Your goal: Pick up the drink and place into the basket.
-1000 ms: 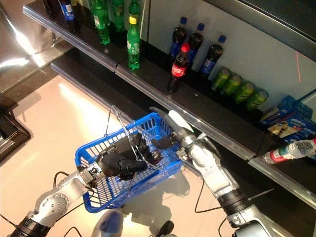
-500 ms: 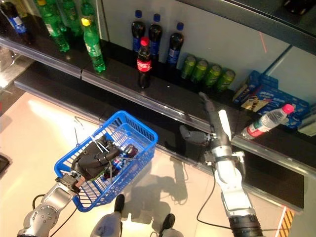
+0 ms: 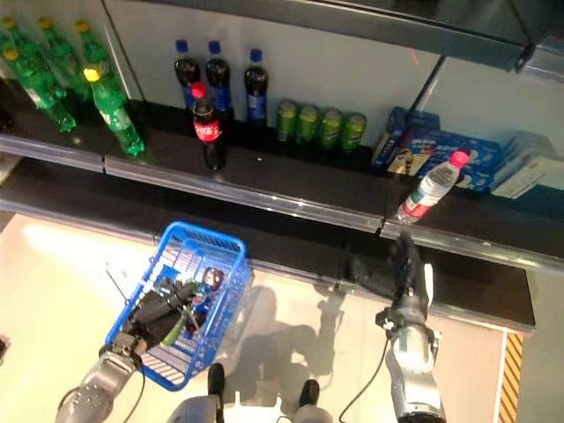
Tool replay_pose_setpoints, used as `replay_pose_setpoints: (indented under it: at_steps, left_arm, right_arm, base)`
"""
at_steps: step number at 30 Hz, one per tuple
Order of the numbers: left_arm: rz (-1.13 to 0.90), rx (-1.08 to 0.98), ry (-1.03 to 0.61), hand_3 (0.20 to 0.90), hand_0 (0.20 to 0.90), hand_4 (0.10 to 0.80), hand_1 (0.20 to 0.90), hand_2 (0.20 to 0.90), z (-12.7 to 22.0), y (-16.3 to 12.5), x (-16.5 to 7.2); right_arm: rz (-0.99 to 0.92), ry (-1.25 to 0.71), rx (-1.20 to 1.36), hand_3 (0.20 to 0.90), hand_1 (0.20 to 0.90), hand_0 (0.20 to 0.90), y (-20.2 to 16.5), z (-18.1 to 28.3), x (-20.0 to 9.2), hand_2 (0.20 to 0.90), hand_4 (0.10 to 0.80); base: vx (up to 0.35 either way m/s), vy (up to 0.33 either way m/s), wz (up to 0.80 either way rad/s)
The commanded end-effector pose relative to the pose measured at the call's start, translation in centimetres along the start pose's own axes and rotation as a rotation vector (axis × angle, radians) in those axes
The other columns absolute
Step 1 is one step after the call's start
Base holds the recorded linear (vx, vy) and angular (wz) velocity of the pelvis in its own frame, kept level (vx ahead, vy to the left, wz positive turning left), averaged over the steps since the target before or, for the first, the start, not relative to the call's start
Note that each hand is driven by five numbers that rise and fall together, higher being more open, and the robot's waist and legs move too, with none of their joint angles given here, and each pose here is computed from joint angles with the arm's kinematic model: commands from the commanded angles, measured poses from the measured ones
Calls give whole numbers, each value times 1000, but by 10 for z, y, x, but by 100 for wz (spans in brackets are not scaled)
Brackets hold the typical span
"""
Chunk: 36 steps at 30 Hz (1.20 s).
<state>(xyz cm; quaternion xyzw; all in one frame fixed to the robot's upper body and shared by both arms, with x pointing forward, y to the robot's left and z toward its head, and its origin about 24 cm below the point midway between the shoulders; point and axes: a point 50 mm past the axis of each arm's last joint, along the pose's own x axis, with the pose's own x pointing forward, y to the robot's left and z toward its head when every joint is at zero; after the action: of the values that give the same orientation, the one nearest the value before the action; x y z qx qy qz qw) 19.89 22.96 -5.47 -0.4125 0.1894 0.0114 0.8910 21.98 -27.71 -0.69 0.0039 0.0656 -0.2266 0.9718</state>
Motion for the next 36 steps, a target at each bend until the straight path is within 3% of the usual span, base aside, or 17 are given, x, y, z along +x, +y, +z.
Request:
replay_pose_setpoints:
  at_steps: [1,5,12,15,27,36]
  left_arm:
    - [-258,71,-348,200,300,100,300,300,60,-33,13]
    - [-170,-29,-298,200,300,100,300,300,42,-7,13]
    - [-5,-97,-235,200,300,100,300,300,23,28,7]
    - [59,-154,-171,200,300,100,300,300,11,42,3]
    - [180,-230,116,200,300,100,300,300,-49,66,-20]
    - [161,-222,135,200,300,100,300,300,-55,60,-16]
  right_arm:
    - [-147,-38,78,900,900,900,-40,-5,-4,900,800]
    - [-179,101,221,900,900,900,-48,-40,-15,900,800]
    - [-199,364,113,900,900,900,-63,-95,-45,900,800]
    - [-120,521,9,900,900,900,-65,-119,-65,900,800]
    - [120,902,-235,900,900,900,-47,-161,-108,900,800]
    - [157,910,-302,900,900,900,-44,-161,-105,900,800]
  base:
    - [0,0,0]
    - [6,-22,-4]
    - [8,-9,-5]
    - [23,-10,-2]
    - [0,-20,1]
    - [-15,-59,6]
